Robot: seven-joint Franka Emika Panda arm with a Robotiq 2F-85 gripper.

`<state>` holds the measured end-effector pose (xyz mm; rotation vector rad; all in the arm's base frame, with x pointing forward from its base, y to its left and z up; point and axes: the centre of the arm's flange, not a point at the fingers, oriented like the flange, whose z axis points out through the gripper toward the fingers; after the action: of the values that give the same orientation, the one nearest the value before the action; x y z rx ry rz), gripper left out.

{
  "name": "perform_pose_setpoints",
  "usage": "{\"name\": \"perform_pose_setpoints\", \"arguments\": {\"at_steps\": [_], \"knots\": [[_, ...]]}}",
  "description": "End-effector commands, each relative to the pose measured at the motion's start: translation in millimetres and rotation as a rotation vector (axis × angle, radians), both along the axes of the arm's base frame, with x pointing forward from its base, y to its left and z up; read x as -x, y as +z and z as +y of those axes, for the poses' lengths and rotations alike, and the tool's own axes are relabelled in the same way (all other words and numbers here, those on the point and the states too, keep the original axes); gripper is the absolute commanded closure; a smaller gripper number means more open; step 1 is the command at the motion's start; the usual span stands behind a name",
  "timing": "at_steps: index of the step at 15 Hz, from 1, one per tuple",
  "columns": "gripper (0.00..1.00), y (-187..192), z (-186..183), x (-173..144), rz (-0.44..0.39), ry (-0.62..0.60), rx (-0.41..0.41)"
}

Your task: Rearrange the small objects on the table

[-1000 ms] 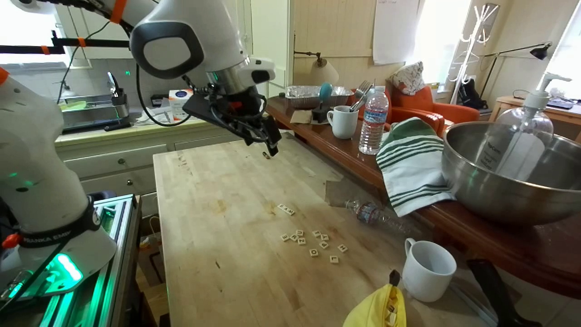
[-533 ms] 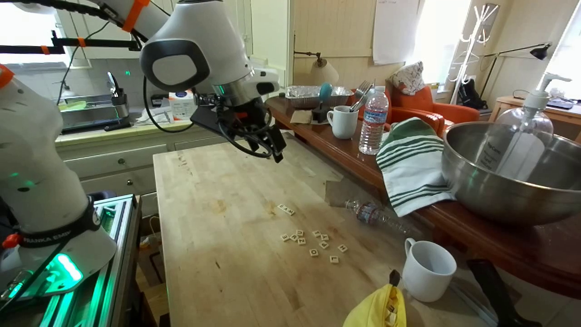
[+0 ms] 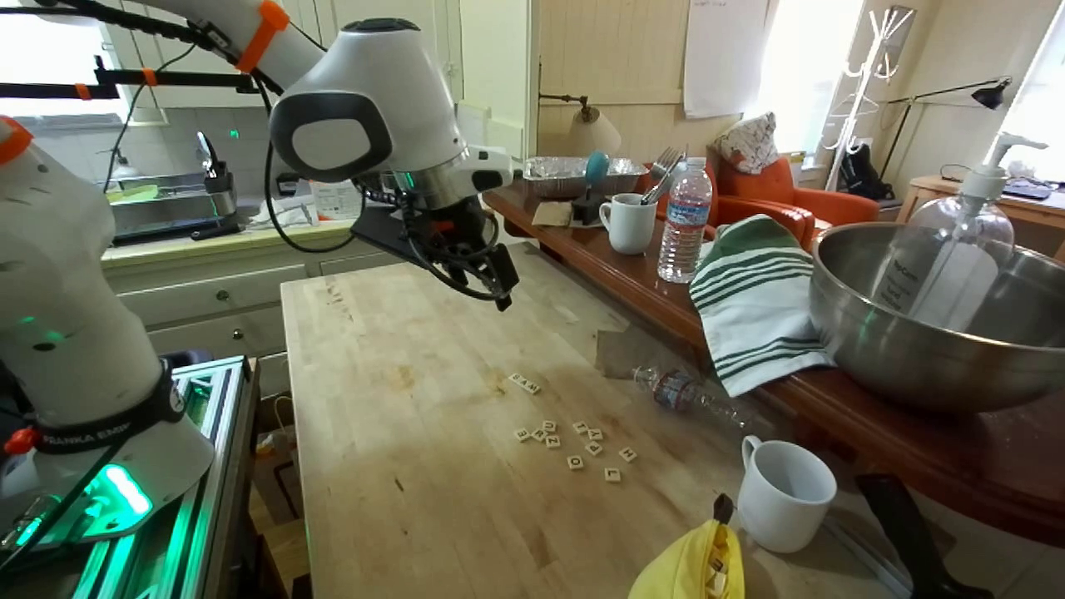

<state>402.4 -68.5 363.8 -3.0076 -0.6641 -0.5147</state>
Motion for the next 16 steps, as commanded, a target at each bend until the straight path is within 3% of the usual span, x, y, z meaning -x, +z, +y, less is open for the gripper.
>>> {"name": "perform_pose_setpoints", "arguments": {"at_steps": [1,9,10,16], "knots": [[0.0,-44,19,-21,0.028,0.053,0.019],[0.0,-95,51,-45,0.022,0.072,-0.012],[0.2,-98,52,-49,0.028,0.069,-0.005],[0.65,-120,40,-63,0.077,0.034,0.018]]}}
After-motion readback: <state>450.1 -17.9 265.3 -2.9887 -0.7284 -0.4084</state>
